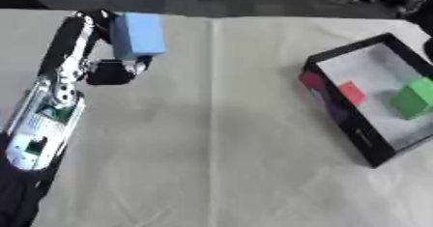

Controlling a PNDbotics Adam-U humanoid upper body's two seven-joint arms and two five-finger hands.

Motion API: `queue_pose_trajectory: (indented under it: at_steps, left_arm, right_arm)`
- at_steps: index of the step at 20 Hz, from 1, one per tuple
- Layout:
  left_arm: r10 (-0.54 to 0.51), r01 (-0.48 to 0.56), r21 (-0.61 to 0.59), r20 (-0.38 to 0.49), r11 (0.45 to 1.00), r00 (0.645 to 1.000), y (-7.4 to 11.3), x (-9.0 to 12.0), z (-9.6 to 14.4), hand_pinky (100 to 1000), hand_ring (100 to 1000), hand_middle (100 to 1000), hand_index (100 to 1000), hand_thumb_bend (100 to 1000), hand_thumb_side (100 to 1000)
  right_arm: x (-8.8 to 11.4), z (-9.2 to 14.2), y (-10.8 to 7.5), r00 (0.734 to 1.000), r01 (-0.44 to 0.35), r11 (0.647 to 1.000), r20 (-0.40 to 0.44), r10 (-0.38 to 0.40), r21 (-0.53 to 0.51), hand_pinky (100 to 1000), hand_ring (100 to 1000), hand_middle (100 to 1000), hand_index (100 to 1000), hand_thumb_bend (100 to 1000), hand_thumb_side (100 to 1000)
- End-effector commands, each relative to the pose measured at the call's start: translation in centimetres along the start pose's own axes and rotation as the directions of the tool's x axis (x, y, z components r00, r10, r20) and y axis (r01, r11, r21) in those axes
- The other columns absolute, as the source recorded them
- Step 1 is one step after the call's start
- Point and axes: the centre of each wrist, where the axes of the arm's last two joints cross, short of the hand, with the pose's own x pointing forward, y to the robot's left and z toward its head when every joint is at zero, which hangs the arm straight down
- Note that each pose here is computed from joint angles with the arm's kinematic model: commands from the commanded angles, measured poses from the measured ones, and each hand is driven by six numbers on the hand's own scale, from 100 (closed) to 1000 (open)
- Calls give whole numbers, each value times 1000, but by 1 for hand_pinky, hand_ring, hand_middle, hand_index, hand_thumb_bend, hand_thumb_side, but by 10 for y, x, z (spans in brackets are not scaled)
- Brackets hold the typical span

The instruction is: Pick up the objects with one hand, pass them to the other hand, and then place them into the box on the other side of the table.

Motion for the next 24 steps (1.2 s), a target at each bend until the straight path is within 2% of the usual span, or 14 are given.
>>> queue_pose_trajectory:
  at_steps: [1,6,10,11,12,13,19,24]
  left_arm:
    - [17,-19,36,55,999,998,-8,11,-1,773,588,500,585,100,136]
    - [46,-47,18,59,999,997,-25,11,1,768,577,486,569,100,147]
    - [70,-71,14,59,997,996,-34,13,2,769,571,482,568,100,160]
    - [76,-77,15,60,997,995,-36,14,2,769,571,483,568,100,162]
    - [83,-84,19,63,996,995,-37,15,3,768,571,485,569,100,167]
    - [88,-90,24,65,996,994,-37,16,3,768,571,483,569,100,169]
    - [98,-101,40,71,994,993,-38,20,4,759,562,478,563,100,183]
    - [108,-119,87,114,989,987,-42,35,8,756,557,475,559,100,184]
  right_arm:
    - [0,-16,0,996,-72,986,56,64,147,1000,1000,1000,1000,100,216]
    - [-5,-40,5,987,-147,955,99,125,258,1000,1000,1000,1000,100,198]
    - [-11,-53,13,981,-182,935,120,152,305,1000,1000,1000,1000,100,199]
    - [-12,-56,14,980,-187,931,123,156,312,1000,1000,1000,1000,100,199]
    - [-13,-59,16,979,-194,928,128,160,319,1000,1000,1000,1000,100,163]
    - [-13,-61,17,977,-200,925,133,165,323,1000,1000,1000,1000,100,200]
    - [-15,-66,20,974,-217,920,140,180,326,1000,1000,1000,1000,100,202]
    - [-17,-80,25,973,-224,917,132,190,329,1000,1000,1000,1000,100,201]
